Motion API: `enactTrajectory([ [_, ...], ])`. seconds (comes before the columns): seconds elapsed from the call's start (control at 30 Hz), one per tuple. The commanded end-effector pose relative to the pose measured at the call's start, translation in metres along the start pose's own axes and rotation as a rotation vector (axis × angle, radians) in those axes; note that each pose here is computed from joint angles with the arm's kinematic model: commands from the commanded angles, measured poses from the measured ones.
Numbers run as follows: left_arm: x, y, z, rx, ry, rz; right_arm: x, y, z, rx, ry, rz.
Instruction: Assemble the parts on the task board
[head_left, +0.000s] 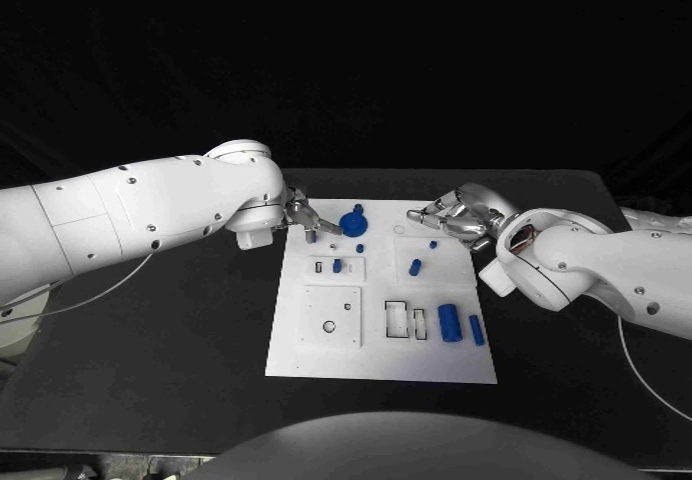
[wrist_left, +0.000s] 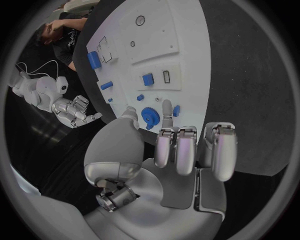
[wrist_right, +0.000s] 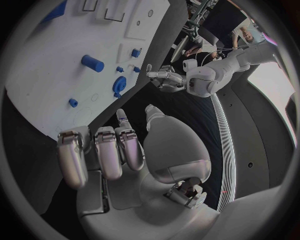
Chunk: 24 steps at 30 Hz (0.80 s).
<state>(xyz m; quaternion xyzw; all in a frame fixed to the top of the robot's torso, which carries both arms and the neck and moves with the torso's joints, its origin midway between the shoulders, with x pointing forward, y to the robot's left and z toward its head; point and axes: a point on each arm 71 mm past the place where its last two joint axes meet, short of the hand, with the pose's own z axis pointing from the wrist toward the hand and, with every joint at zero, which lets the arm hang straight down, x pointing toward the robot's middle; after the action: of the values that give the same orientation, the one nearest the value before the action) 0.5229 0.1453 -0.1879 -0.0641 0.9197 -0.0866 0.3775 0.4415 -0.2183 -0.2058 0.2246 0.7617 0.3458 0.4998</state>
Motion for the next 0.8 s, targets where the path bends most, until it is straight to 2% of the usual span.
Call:
enactTrajectory([
  [0.03, -0.0036, 0.0005, 0.0028, 0.004, 0.01, 0.025, 0.002, 0.0, 0.0, 0.001, 0.021, -0.008],
  [0.3, -0.0105, 0.0087, 0.0155, -0.045, 0.028, 0.04, 0.004, 0.0, 0.001, 0.0, 0.027, -0.009],
  [0.57, -0.0153, 0.0145, 0.029, -0.065, 0.007, 0.015, 0.004, 0.0, 0.0, 0.001, 0.029, -0.009],
  [0.8, -0.0147, 0.0122, 0.034, -0.065, 0.002, 0.012, 0.005, 0.0, 0.0, 0.001, 0.031, -0.009],
])
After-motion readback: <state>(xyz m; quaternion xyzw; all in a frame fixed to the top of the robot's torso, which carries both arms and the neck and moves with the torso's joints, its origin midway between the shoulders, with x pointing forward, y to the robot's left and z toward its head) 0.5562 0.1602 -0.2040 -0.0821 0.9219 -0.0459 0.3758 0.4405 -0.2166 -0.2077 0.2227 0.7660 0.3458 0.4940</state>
